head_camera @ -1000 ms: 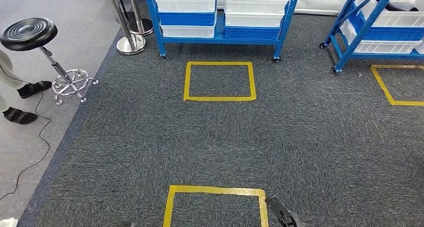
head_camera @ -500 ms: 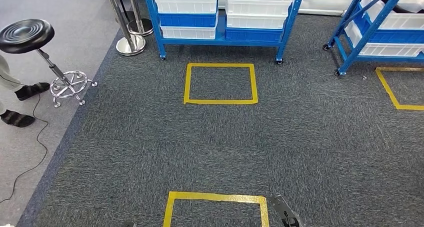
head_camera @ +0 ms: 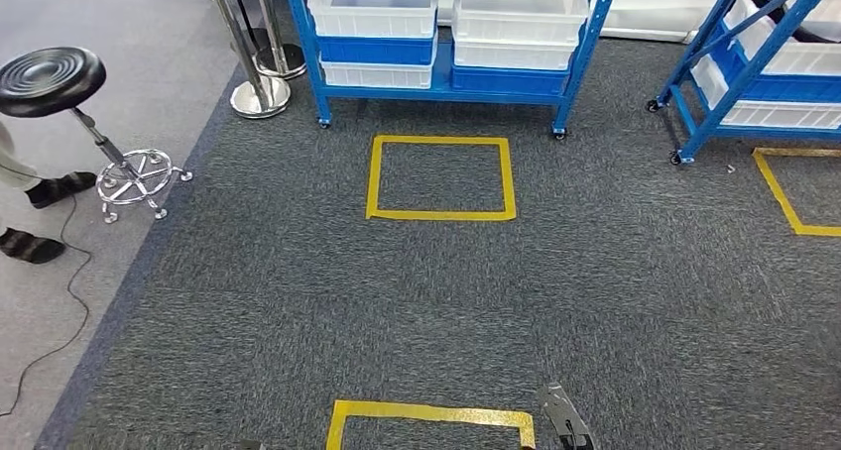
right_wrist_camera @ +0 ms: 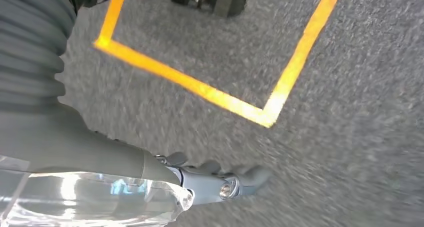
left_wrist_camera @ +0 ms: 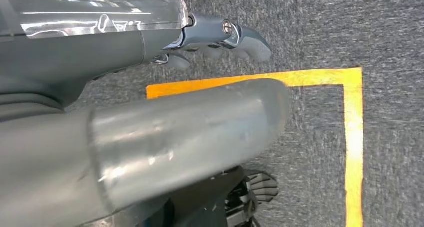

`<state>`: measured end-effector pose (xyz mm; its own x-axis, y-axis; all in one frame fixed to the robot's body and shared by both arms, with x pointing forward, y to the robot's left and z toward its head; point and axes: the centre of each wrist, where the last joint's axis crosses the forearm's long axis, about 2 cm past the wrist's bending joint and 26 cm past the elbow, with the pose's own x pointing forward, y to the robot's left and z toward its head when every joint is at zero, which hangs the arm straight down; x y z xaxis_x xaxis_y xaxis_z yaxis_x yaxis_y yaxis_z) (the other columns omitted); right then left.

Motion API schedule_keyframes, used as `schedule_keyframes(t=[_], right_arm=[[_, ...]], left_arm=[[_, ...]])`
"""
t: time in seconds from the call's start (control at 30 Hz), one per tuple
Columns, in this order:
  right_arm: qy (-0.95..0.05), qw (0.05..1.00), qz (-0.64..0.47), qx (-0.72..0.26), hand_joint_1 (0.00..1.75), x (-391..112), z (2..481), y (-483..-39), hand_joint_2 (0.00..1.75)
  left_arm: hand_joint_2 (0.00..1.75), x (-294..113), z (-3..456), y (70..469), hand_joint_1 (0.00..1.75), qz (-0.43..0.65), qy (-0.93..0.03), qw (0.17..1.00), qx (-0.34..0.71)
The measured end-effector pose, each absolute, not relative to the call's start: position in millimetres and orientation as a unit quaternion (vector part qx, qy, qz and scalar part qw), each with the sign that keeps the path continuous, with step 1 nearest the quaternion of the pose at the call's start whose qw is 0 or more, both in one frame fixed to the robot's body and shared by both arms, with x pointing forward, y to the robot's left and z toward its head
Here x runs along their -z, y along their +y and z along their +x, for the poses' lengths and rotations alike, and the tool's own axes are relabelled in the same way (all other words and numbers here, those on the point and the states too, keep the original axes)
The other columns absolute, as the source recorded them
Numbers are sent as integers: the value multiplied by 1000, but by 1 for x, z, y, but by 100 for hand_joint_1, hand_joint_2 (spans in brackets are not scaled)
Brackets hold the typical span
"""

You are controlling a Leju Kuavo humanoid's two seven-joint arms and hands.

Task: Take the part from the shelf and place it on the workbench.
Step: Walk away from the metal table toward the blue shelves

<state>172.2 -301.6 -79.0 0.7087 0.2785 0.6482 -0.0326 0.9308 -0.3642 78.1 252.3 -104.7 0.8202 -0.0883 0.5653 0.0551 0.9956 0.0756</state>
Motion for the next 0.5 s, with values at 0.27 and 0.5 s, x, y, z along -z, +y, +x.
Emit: schedule_keyframes(t=[0.27,0.5], right_arm=[[-381,908,-159,-70,0,78,174,-301,175],[-384,907,-164,-60,0,78,175,-301,175]], left_arm=[[0,104,79,253,0,28,-299,953,37],[0,104,80,253,0,29,-299,953,34]])
